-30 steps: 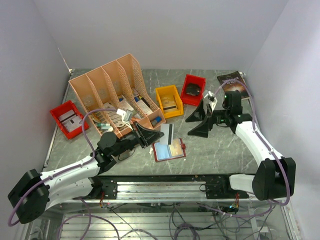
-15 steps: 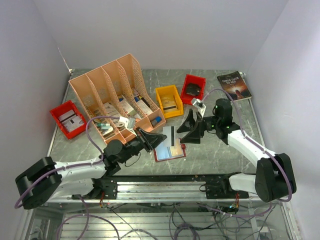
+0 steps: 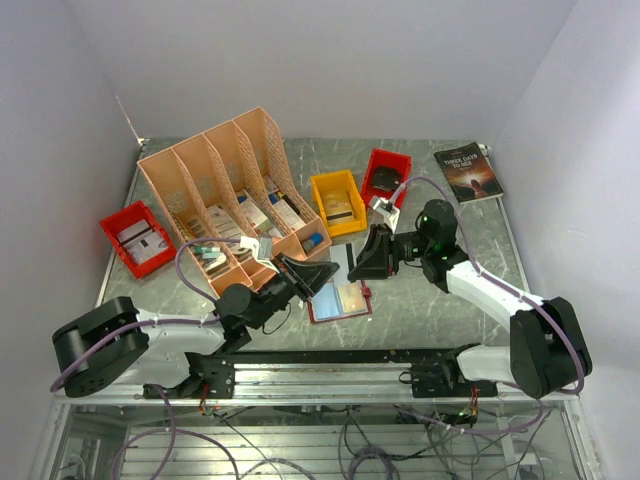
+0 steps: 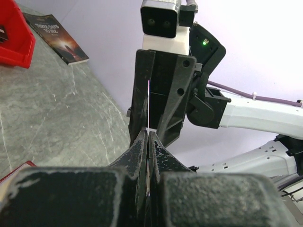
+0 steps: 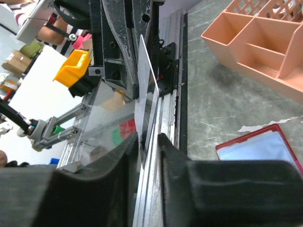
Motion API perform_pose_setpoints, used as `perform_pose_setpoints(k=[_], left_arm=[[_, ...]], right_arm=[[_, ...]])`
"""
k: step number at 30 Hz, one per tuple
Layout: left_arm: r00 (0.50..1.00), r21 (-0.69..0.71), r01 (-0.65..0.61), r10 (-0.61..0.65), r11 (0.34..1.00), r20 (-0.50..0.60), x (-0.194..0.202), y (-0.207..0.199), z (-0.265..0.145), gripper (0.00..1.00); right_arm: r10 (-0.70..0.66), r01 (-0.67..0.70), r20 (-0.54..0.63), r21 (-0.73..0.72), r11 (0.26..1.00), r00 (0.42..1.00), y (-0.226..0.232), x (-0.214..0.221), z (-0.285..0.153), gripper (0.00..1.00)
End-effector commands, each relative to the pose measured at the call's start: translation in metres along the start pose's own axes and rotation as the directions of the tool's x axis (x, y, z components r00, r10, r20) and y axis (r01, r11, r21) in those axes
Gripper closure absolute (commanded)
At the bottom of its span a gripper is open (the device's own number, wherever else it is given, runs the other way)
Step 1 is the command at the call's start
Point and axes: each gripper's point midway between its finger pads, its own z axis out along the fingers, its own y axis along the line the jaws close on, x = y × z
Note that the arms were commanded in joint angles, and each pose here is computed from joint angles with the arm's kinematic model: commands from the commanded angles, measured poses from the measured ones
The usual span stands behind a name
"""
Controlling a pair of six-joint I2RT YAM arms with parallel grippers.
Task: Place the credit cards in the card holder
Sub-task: Pick up the credit card from the storage box.
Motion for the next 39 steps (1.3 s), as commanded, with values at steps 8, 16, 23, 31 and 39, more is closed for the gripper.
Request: perform_pose_setpoints(k=[8,16,23,31,39], left_arm=[[0.997,0.079,-0.012,0.006,0.997,0.075,-0.02,-0.02,-0.009,0.57],[0.974,-0.139,-0.207,0.191,0.968,-0.12,-0.047,-0.005,-0.045,0.15],[0.892,-0.12,-0.314,0.249,0.942,-0.376,-0.053,-0.005,-0.065,0.22],[0.853,0.051,-0.257,0.251,0.965,-0.458,-0.047,-0.01,-0.028,0.2],[0.854,0.097,-0.175,0.2,0.98,-0.48,-0.034,0.004,-0.008,0.39]], right_arm=[[-0.09,0.085,-0.061,-0.083,0.993,0.994,0.006,0.004,0.002,1.0],[-0.174,0.171,-0.08,-0.042,0.984,0.982,-0.008,0.011,0.001,1.0],[-0.193,0.191,-0.127,-0.022,0.981,0.973,-0.018,0.013,0.005,1.0],[-0.192,0.191,-0.159,-0.023,0.981,0.968,-0.021,0.019,0.009,1.0],[-0.19,0.185,-0.176,-0.041,0.982,0.966,-0.021,0.023,0.014,1.0]])
